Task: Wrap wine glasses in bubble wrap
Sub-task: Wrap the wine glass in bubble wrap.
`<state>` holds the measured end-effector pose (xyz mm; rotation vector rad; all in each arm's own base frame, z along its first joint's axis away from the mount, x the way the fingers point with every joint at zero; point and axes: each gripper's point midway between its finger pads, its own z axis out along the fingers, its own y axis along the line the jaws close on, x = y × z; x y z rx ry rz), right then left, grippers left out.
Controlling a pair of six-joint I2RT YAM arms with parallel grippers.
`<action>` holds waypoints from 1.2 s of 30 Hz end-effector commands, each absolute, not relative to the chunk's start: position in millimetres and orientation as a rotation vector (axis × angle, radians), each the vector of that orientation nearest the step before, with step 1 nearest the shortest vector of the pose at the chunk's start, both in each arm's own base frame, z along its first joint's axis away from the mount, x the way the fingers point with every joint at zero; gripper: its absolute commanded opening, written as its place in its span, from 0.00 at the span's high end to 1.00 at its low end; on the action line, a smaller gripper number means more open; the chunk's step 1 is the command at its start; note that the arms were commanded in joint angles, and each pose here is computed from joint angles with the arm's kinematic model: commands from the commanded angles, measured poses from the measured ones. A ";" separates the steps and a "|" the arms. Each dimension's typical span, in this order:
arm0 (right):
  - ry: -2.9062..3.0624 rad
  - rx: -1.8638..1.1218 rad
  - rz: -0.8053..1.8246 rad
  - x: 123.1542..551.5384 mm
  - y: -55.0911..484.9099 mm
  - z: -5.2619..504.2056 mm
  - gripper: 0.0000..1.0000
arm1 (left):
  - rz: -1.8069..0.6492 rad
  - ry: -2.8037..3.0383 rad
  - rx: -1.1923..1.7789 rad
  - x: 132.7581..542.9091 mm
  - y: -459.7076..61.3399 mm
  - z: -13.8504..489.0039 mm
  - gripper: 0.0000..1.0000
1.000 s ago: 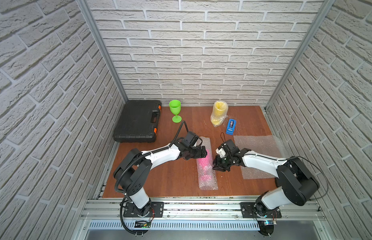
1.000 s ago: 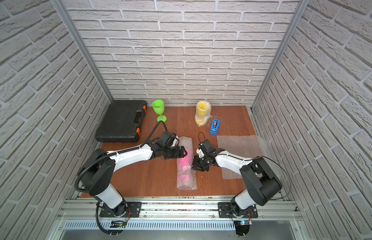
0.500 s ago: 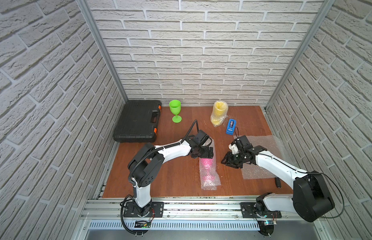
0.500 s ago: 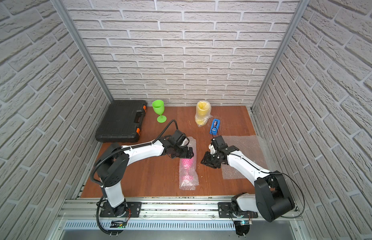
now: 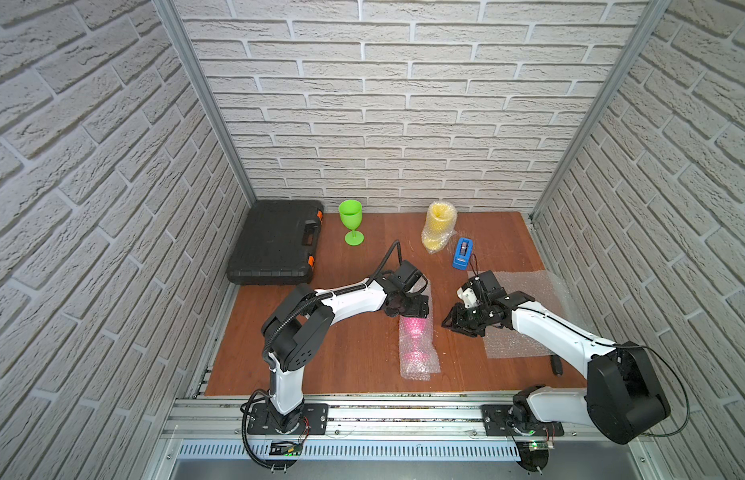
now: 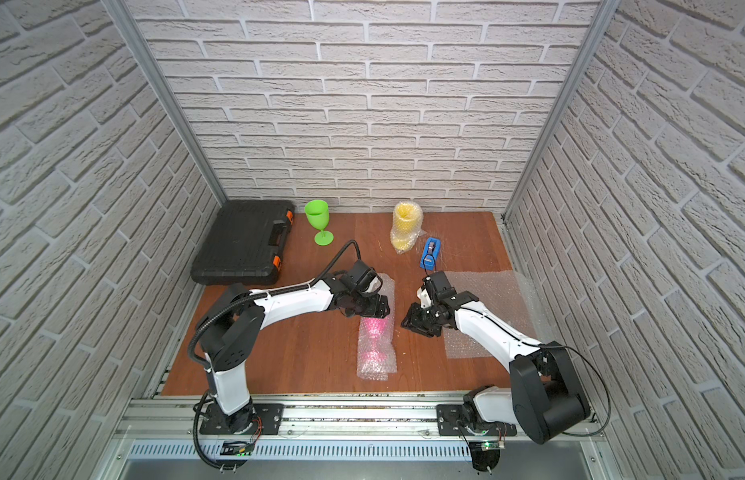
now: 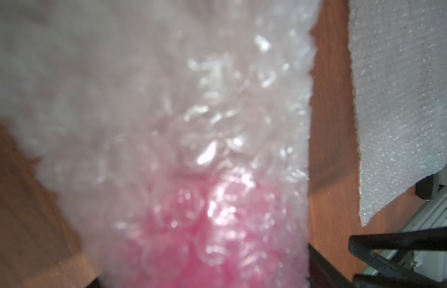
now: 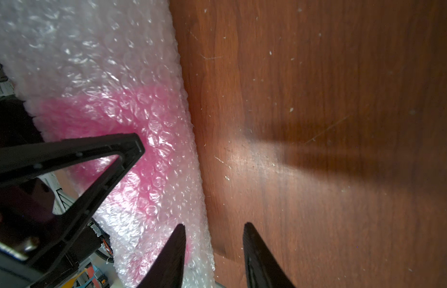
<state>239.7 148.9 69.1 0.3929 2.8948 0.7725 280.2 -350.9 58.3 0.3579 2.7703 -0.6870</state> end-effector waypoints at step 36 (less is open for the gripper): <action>2.731 0.161 1.441 199.0 271.6 36.5 0.51 | -0.970 2.755 0.090 282.2 -272.8 33.9 0.24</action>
